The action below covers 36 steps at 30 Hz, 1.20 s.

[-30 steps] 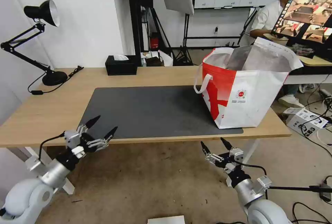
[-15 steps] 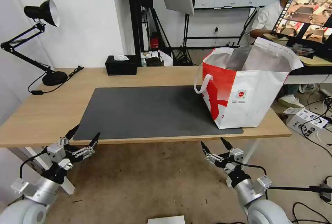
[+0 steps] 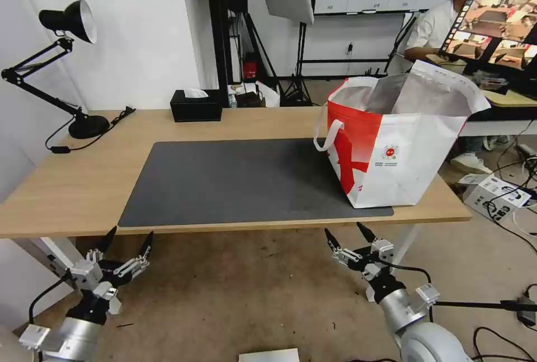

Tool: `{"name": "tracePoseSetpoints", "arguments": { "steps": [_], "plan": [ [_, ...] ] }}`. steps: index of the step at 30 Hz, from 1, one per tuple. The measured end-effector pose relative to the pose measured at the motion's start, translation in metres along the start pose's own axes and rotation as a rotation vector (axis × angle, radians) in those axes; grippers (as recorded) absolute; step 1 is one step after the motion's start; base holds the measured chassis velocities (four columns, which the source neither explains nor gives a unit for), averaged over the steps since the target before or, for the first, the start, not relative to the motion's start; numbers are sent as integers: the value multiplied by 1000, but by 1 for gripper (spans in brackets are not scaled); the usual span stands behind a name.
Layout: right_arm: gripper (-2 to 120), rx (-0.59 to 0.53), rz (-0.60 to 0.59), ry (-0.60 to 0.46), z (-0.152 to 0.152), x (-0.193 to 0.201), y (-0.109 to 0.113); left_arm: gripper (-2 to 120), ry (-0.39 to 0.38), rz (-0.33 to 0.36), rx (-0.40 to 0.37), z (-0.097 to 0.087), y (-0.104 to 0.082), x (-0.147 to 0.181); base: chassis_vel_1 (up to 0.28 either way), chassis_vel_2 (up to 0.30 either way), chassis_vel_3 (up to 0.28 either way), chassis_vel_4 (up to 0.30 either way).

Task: Pick up the trash from the table and place it into the takeout bag.

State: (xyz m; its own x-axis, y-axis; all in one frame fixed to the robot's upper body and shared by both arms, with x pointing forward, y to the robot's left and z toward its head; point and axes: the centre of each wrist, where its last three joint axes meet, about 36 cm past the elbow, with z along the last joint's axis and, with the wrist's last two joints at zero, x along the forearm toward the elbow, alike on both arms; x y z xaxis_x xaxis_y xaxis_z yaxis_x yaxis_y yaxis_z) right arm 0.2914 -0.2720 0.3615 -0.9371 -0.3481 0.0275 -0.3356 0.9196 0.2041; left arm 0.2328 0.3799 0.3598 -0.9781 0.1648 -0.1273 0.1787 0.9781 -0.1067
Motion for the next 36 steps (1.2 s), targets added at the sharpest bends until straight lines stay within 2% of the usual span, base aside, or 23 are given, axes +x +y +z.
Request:
{"name": "tracePoseSetpoints", "arguments": {
  "steps": [13, 36],
  "plan": [
    [100, 0, 0, 0, 0, 0, 0, 100, 14, -38, -21, 2, -1, 5, 0, 0, 0, 0],
    [100, 0, 0, 0, 0, 0, 0, 100, 16, -39, -22, 2, 0, 4, 0, 0, 0, 0]
  ]
}}
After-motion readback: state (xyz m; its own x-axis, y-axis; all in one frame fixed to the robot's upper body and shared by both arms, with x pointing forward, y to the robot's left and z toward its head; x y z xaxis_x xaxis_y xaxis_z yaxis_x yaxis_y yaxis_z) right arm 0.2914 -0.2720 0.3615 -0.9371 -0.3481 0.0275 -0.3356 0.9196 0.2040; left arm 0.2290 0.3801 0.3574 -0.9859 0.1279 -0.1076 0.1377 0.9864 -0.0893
